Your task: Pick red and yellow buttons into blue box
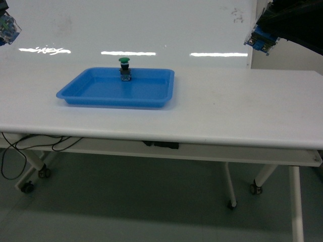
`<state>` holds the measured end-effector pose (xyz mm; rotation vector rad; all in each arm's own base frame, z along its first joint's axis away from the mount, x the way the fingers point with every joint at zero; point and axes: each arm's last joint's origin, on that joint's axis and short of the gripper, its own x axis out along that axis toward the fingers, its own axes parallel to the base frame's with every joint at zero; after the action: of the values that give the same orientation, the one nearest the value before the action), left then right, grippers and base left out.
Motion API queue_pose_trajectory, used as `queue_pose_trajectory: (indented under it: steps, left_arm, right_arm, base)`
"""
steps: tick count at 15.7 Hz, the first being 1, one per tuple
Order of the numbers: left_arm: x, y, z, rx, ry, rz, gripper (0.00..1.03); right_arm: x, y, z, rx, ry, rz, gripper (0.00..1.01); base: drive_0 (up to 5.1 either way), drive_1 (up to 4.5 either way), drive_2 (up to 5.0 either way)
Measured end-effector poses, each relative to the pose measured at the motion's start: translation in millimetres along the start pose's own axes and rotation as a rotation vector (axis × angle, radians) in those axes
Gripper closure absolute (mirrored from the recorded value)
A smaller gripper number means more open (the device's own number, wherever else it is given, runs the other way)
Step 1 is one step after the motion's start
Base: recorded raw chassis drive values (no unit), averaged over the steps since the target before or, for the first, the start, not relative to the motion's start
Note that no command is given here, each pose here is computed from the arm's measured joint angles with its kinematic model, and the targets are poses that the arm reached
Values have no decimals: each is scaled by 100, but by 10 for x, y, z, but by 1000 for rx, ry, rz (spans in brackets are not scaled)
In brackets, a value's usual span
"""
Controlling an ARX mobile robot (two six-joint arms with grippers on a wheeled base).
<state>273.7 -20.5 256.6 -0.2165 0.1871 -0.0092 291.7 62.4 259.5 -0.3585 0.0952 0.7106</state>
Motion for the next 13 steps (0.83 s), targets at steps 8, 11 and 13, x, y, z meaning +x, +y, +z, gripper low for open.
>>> queue_pose_trajectory:
  steps: [8,11,13]
  left_arm:
    - [-1,-3,-1,0,1,-1,79]
    - [-1,-9,0,1,0,-4,79]
    - [-1,-7,1,0,-1,-2,79]
  right_arm:
    - [-1,0,1,0,1,-1,64]
    - [-1,-1,3,-1,-1,-3,64]
    - [-1,1,3,0,-1,1,64]
  base:
    - [472,-231,-231]
    - [474,-223,-223]
    - [470,-230,-230]
